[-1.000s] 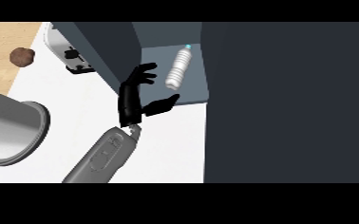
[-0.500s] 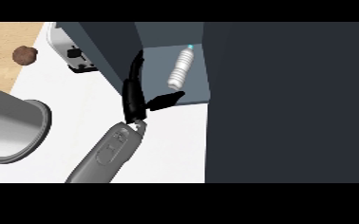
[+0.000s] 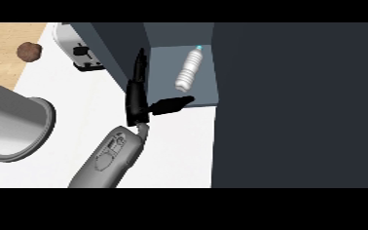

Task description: Pick up the bottled water, place it into the cabinet and close the cabinet

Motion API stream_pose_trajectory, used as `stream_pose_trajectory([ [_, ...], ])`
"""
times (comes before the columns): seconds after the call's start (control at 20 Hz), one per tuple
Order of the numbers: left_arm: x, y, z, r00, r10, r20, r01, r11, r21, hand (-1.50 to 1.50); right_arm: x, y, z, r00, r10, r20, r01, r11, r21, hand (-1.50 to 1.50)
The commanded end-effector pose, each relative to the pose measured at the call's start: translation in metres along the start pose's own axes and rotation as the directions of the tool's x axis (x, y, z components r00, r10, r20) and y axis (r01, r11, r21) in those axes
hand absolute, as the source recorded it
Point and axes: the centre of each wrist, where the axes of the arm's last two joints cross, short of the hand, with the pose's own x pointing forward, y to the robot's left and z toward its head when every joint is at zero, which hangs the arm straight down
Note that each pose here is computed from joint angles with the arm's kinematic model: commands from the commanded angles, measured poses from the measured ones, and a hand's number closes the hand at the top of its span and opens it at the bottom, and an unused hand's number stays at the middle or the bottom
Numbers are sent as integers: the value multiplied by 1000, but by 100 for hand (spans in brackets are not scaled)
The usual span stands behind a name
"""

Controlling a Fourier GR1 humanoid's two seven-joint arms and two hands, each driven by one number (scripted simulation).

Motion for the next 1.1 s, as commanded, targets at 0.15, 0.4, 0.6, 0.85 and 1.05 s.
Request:
stream_pose_trajectory([
  [0.15, 32, 20, -56, 965, 166, 202, -139, 980, -143, -150, 2, -3, 8, 1000, 22, -5, -22, 1000, -20, -150],
  [0.4, 13, 15, -38, 953, 236, 189, -200, 961, -191, -150, 12, -19, 10, 1000, 26, 13, -25, 998, -63, -150],
  [0.6, 24, 23, -43, 940, 287, 187, -246, 946, -213, -150, 15, 4, 5, 1000, 28, -6, -28, 998, -49, -150],
  [0.85, 30, 29, -4, 926, 346, 152, -295, 913, -282, -150, 8, 2, 11, 1000, 28, -14, -29, 998, -59, -150],
  [1.05, 42, 46, -1, 912, 382, 151, -331, 901, -281, -150, -1, 1, 13, 999, 28, -27, -30, 998, -51, -150],
])
